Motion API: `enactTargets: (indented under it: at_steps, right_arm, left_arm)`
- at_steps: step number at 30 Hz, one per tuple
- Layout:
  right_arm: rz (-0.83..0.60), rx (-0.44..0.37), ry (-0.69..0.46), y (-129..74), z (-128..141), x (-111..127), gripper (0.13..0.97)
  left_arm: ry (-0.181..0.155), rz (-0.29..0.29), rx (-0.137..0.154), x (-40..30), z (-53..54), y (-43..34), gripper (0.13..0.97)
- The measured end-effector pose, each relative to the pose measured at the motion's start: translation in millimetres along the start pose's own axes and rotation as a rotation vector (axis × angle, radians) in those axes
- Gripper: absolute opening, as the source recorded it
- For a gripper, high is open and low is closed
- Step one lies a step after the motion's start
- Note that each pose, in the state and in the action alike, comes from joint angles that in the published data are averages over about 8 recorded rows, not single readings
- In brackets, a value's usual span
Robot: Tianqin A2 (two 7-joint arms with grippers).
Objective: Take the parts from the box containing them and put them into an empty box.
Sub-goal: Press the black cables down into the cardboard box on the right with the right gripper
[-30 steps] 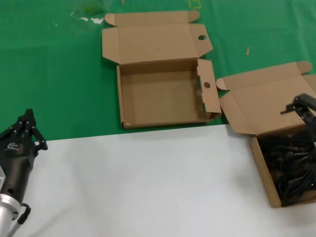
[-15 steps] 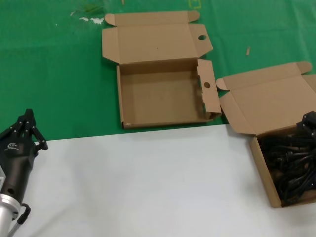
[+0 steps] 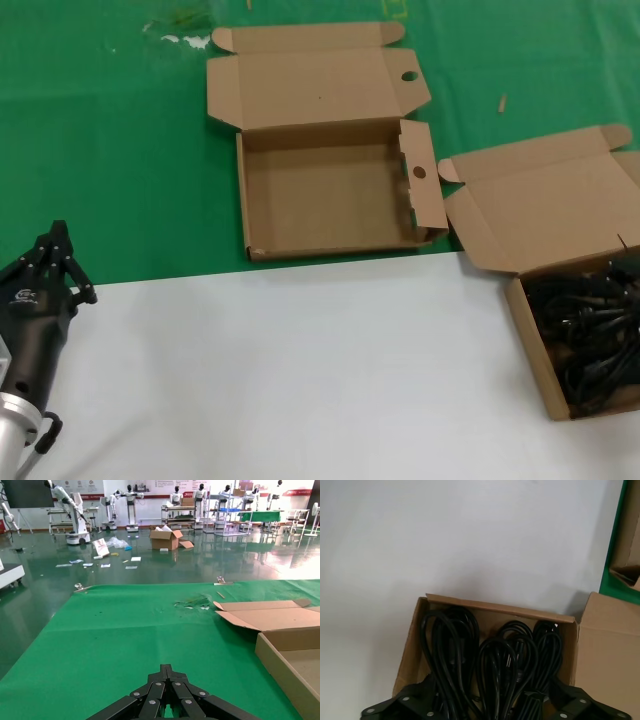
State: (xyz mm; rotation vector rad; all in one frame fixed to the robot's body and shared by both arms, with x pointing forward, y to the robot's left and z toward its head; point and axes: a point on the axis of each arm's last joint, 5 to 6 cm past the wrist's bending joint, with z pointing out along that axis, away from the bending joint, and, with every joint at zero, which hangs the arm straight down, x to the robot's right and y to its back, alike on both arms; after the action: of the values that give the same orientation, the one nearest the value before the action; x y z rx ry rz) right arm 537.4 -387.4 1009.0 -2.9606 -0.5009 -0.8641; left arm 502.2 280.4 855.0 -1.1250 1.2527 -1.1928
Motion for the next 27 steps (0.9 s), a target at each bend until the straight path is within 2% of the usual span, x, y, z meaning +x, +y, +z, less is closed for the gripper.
enactTargets:
  at_steps: [8,16,20,27]
  right_arm:
    - [0.018,-0.004,0.008,7,8,4,0.714]
    - [0.032,-0.005,0.012,11,11,7,0.502]
    - [0.038,-0.001,0.012,11,13,8,0.502]
    - [0.046,0.008,0.018,10,15,9,0.339]
  left_arm:
    - [0.0,0.0,0.0,0.0,0.0,0.0,0.14]
    - [0.0,0.0,0.0,0.0,0.0,0.0,0.14]
    - [0.0,0.0,0.0,0.0,0.0,0.0,0.14]
    - [0.0,0.0,0.0,0.0,0.0,0.0,0.14]
